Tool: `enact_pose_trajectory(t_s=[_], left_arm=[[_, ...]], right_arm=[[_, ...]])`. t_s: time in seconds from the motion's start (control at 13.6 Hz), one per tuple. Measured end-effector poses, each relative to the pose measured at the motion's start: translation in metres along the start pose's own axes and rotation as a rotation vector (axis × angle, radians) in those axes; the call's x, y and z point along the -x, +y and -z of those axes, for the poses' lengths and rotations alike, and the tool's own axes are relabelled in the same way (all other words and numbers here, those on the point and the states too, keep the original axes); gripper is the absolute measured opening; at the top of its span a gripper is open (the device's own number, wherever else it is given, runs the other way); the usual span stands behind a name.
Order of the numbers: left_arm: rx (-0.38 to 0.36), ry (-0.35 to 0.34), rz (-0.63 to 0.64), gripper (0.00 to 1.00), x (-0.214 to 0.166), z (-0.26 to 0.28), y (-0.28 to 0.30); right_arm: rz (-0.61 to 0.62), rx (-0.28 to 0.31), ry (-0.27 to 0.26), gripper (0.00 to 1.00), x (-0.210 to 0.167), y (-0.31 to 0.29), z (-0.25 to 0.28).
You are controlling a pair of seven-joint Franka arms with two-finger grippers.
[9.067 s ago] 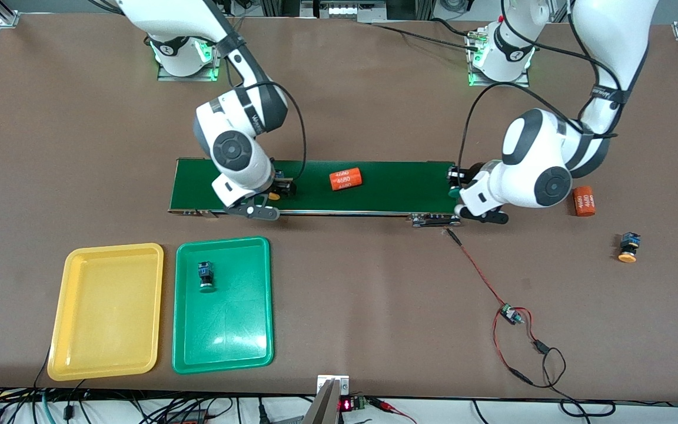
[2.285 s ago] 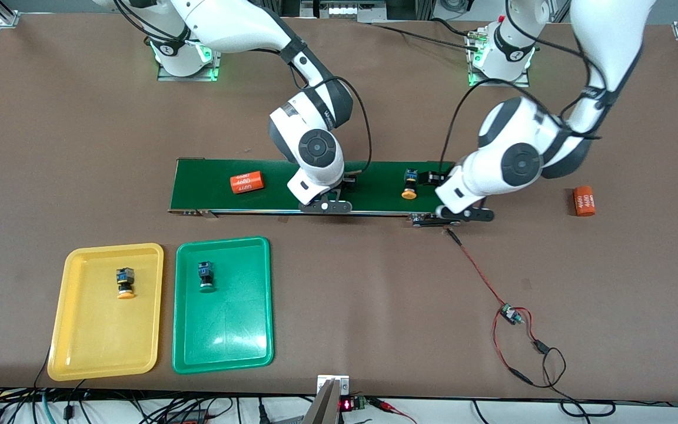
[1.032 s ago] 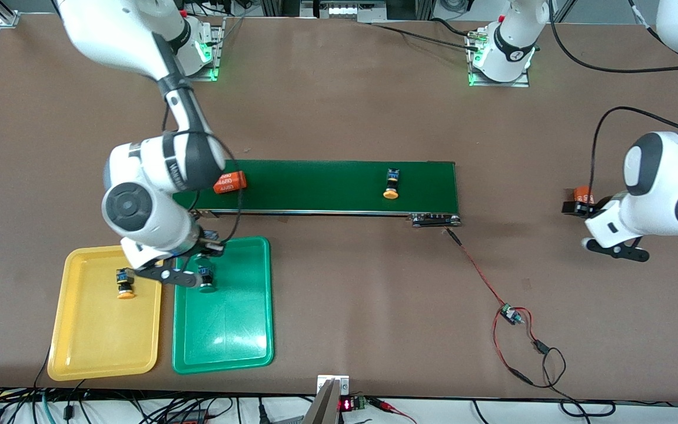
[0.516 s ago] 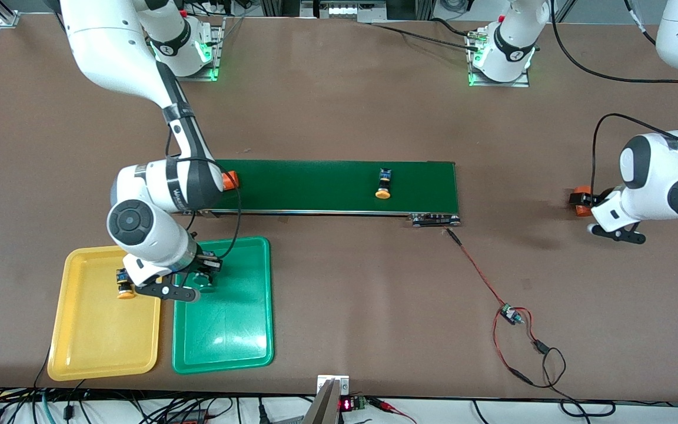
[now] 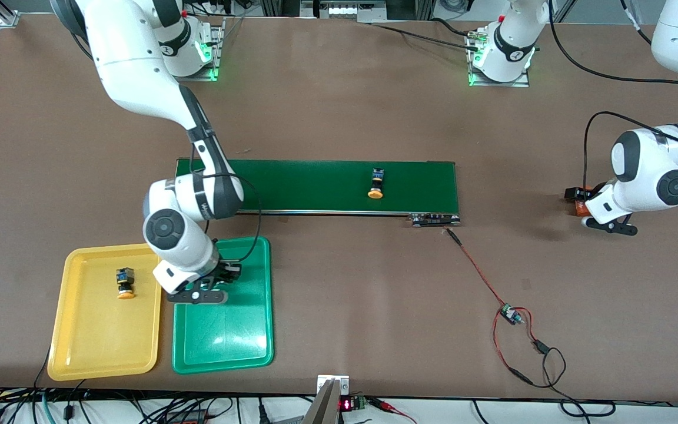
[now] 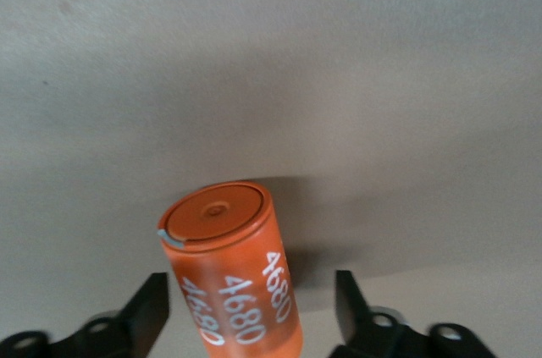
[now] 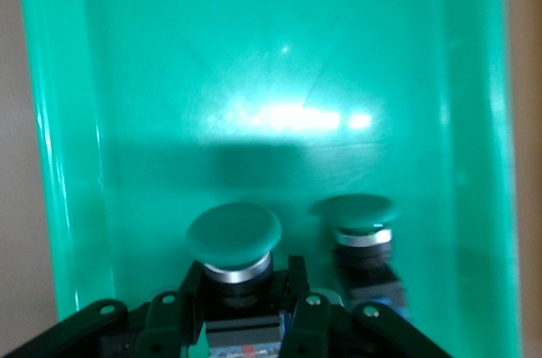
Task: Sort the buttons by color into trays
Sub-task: 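Place the cylinder on the belt while the right gripper grasps the yellow button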
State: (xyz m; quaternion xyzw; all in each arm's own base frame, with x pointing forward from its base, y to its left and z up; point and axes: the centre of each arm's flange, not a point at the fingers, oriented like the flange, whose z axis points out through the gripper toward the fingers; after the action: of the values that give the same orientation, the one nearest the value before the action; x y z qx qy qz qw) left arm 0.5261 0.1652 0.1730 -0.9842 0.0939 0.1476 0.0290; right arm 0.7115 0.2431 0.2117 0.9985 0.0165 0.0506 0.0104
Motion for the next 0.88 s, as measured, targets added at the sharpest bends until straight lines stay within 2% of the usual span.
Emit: enact_pose_trajectory(t_s=[0.15,0.22,0.37,0.44,0.59,0.74,0.88], left_arm=[[-0.002,0.003,0.000,0.54,0.000,0.002,0.000],[-0.005,0.010,0.000,0.49,-0.002,0.006,-0.001],[-0.017,0.024,-0.017,0.49,-0.010,0.032,0.004],[-0.018,0.012,-0.053,0.49,-0.021,0.064,0.020],[-0.022,-0.010,-0.106,0.49,-0.037,0.113,0.049],[-0.031,0.001,-0.166,0.49,-0.052,0.156,0.082],[-0.035,0.017,-0.234,0.49,-0.059,0.172,0.107]], right_arm=[[0.016,-0.011,-0.010,0.41,0.005,-0.012,-0.015],[0.021,-0.020,-0.005,0.41,0.005,-0.017,-0.012],[0.027,-0.035,0.011,0.62,-0.003,-0.025,0.010],[0.027,-0.036,0.004,0.78,-0.008,-0.027,0.030],[0.026,-0.038,-0.008,0.99,-0.010,-0.028,0.052],[-0.015,-0.043,-0.021,1.00,-0.006,-0.036,0.060],[-0.059,-0.044,-0.049,1.00,0.006,-0.061,0.062]])
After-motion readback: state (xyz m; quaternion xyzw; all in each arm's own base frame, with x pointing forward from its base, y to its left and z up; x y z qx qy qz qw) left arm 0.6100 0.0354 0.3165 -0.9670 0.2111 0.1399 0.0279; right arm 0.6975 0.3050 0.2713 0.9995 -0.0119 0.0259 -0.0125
